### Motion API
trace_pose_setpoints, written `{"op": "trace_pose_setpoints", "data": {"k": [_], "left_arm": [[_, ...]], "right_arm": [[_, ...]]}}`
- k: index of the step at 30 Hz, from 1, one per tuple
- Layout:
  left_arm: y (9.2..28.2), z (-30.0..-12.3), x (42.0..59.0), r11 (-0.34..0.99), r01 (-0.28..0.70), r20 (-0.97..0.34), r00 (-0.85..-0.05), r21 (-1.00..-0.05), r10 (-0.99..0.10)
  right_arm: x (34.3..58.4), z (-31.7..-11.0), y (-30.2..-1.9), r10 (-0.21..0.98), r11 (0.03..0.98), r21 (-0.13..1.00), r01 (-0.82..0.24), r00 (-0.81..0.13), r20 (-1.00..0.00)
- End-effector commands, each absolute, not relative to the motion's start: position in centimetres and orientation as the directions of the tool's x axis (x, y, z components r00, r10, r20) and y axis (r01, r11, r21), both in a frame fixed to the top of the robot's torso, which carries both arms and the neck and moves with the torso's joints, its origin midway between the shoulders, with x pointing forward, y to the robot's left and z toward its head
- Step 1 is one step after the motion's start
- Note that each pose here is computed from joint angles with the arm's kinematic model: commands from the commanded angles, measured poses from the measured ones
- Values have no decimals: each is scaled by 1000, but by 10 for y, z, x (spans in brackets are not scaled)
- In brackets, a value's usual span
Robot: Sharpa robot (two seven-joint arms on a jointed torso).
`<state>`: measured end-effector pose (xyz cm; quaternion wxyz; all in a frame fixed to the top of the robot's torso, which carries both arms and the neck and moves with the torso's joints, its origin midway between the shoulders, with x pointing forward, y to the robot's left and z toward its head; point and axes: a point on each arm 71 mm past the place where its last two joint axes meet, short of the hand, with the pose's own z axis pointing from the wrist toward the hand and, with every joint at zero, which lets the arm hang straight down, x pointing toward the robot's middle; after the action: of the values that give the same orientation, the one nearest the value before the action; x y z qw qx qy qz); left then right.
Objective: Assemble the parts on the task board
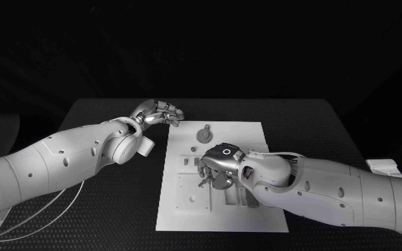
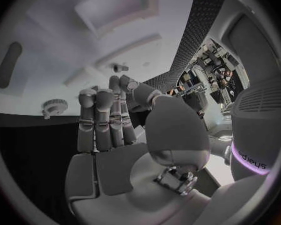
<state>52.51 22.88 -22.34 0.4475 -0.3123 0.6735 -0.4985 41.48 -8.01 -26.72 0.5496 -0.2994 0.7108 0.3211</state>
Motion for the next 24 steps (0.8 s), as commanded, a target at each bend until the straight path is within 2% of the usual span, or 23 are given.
{"op": "trace_pose_setpoints", "data": {"k": [1, 10, 24], "left_arm": [[227, -222, 525, 298, 38, -287, -412, -954, -865], [228, -222, 525, 298, 37, -286, -412, -954, -865], [227, -222, 524, 296, 38, -284, -416, -954, -864]], "right_arm": [[415, -268, -82, -72, 620, 130, -774, -222, -972], [414, -276, -87, -95, 627, 217, -748, -349, -932], [416, -285, -81, -139, 641, 174, -748, -336, -932]]}}
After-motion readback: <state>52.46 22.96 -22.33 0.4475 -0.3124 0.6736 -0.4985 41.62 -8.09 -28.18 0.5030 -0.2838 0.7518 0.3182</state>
